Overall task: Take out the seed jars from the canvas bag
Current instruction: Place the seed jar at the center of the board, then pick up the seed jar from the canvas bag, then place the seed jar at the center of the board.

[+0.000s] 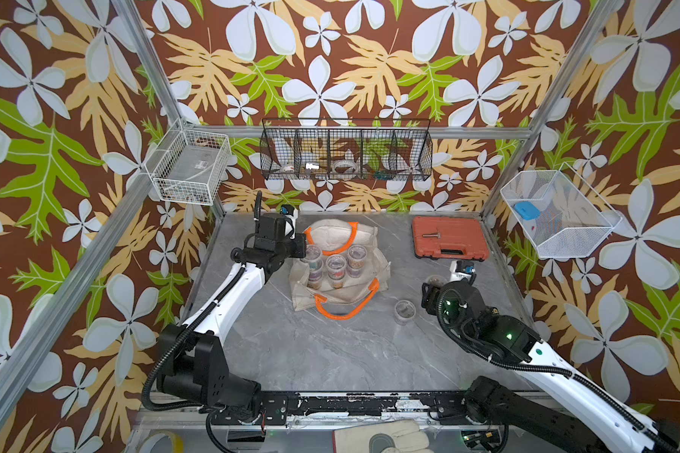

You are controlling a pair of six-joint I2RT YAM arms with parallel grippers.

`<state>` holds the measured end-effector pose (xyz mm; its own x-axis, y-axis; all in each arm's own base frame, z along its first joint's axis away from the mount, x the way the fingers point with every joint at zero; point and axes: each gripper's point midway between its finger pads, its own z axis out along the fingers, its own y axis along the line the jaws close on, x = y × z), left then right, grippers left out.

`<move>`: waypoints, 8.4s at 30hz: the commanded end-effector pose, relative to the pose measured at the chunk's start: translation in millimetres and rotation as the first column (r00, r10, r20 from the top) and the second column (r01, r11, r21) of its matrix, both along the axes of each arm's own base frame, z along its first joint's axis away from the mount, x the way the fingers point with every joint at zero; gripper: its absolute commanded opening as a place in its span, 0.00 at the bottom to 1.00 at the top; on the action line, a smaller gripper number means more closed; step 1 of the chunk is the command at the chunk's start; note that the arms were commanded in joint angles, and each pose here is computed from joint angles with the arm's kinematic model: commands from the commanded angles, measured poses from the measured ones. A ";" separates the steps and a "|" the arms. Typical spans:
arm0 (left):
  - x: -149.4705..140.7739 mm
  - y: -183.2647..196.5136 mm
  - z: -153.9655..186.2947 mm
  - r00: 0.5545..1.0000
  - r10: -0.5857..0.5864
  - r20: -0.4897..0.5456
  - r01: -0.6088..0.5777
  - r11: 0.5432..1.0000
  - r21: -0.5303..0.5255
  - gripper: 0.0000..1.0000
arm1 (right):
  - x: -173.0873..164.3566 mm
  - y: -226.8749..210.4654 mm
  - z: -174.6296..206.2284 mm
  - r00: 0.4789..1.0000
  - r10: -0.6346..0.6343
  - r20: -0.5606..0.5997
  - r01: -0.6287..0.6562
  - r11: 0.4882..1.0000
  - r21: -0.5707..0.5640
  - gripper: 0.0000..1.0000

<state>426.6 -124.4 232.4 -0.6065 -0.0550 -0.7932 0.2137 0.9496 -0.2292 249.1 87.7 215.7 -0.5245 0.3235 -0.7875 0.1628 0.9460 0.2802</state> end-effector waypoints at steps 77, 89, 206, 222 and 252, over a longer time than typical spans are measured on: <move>-3.2 -4.5 4.0 1.000 -0.027 -0.003 0.027 1.000 -0.014 0.00 | 33.9 70.0 40.0 0.994 0.096 0.054 -0.095 0.995 -0.029 1.00; -4.4 -10.2 4.0 0.998 -0.063 -0.006 0.063 0.998 -0.021 0.00 | 74.2 257.9 76.5 0.852 0.522 0.034 -0.522 0.853 0.007 1.00; 5.3 16.9 2.9 0.996 -0.094 -0.012 0.090 0.982 -0.168 0.00 | 148.0 340.6 45.0 0.855 0.517 0.028 -0.518 0.855 0.018 0.68; 4.0 17.4 4.2 0.996 -0.084 -0.006 0.082 0.981 -0.173 0.00 | 44.0 144.1 75.4 0.960 0.261 0.099 -0.264 0.964 0.022 0.70; 5.8 19.5 1.7 0.998 -0.068 -0.011 0.065 0.983 -0.171 0.00 | 11.0 137.7 -84.7 0.965 0.233 -0.124 -0.223 0.971 0.084 0.72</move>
<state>429.6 -106.0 230.3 -0.6436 -0.1451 -0.7515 0.2681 0.8769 -0.3989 253.4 208.5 124.4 -0.7029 0.2041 -0.6814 0.0126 0.9614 0.2750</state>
